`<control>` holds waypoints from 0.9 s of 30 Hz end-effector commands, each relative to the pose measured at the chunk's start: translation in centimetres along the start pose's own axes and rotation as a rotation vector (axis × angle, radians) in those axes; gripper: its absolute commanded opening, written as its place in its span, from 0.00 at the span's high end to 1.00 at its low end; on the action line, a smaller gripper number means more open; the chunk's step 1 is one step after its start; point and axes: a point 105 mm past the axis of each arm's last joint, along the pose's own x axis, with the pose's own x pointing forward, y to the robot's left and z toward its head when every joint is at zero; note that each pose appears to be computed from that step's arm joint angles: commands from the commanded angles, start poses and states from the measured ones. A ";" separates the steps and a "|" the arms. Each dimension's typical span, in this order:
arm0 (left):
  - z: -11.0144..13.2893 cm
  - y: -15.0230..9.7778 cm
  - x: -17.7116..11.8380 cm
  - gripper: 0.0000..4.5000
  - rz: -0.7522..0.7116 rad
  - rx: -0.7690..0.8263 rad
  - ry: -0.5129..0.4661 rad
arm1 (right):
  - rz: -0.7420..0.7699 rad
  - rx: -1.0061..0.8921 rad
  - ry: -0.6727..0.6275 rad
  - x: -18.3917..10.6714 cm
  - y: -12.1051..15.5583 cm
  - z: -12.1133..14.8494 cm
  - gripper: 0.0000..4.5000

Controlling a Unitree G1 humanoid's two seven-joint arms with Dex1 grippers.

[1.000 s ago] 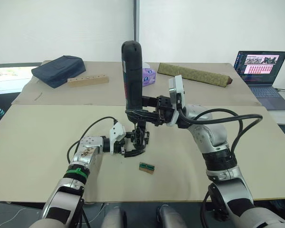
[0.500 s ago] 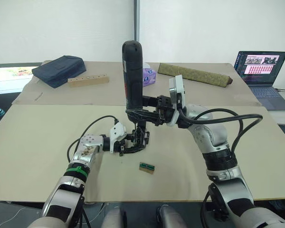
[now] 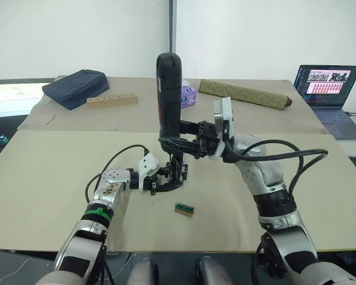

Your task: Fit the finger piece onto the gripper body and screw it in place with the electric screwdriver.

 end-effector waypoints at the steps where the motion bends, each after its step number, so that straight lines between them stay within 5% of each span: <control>1: 0.4 -0.1 0.4 0.49 -0.007 0.005 -0.006 | -0.004 0.019 0.085 -0.3 0.3 -2.0 0.58; 16: 0.1 -0.3 0.2 0.49 -0.008 0.004 0.005 | -0.010 0.082 0.182 -0.1 0.0 -3.8 0.58; 27: -0.2 -0.4 0.1 0.49 -0.008 0.002 0.015 | -0.009 0.092 0.140 0.0 -0.4 -2.6 0.58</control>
